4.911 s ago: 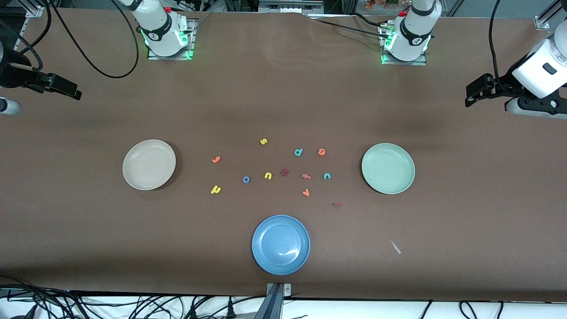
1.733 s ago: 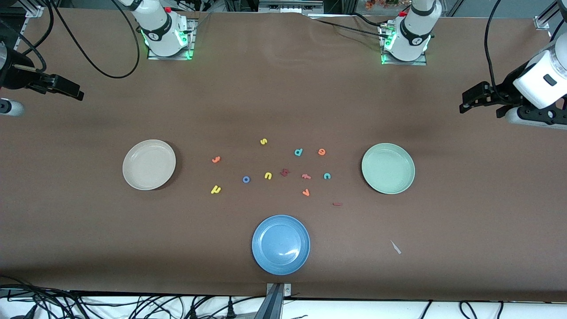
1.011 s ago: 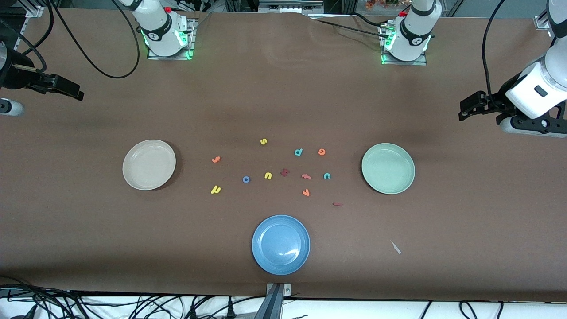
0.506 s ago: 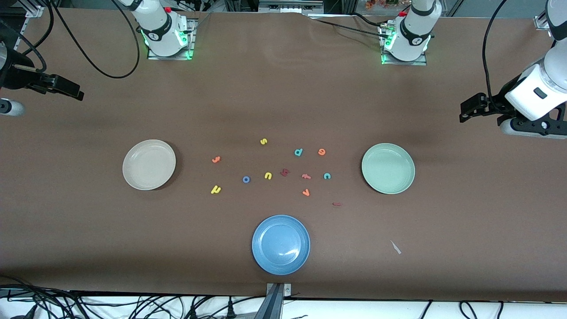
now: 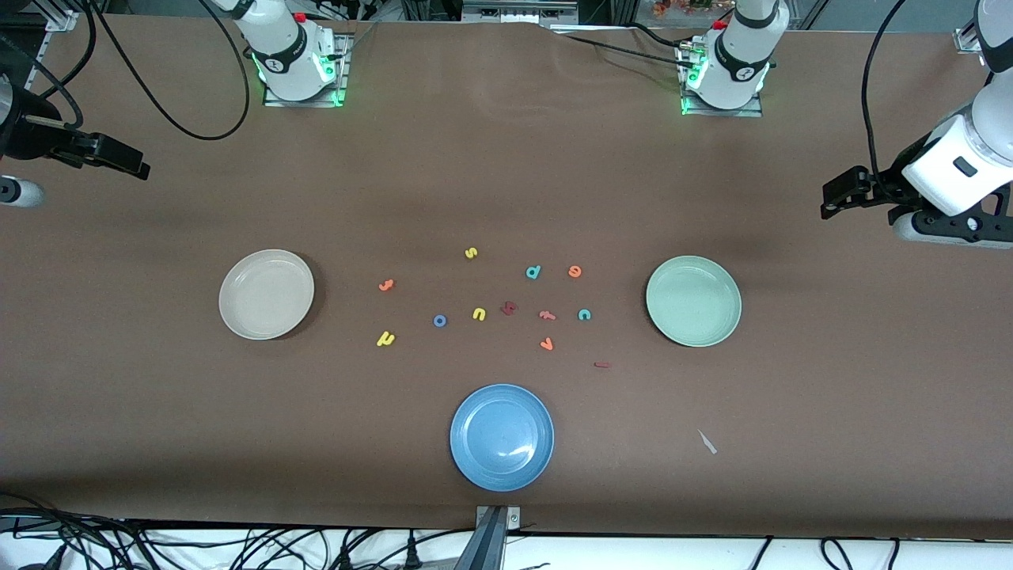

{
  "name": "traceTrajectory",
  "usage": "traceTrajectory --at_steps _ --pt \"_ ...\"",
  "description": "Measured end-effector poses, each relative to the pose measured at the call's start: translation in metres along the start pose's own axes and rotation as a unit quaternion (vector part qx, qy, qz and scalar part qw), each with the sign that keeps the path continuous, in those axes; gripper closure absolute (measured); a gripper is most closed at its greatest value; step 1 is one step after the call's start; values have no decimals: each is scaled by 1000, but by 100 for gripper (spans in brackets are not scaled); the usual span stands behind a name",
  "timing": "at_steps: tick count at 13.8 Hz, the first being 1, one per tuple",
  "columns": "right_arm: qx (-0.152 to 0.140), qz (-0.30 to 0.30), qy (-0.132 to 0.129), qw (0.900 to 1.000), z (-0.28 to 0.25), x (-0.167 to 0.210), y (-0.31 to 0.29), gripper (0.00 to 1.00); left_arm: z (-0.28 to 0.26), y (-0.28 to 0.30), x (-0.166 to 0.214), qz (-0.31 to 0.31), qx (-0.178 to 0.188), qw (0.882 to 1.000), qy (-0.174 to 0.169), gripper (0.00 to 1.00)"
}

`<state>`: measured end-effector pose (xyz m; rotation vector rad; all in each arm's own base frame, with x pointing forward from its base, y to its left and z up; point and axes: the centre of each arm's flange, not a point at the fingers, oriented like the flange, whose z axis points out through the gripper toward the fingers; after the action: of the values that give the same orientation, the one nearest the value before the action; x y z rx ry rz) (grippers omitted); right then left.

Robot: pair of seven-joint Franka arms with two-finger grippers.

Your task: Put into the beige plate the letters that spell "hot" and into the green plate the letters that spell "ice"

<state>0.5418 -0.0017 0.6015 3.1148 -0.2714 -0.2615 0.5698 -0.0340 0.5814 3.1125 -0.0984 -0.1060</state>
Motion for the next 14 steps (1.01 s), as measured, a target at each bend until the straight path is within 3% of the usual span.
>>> traceTrajectory --at_steps 14 --pt "0 0 0 1000 0 0 0 0 -10 0 2 0 0 1000 11 0"
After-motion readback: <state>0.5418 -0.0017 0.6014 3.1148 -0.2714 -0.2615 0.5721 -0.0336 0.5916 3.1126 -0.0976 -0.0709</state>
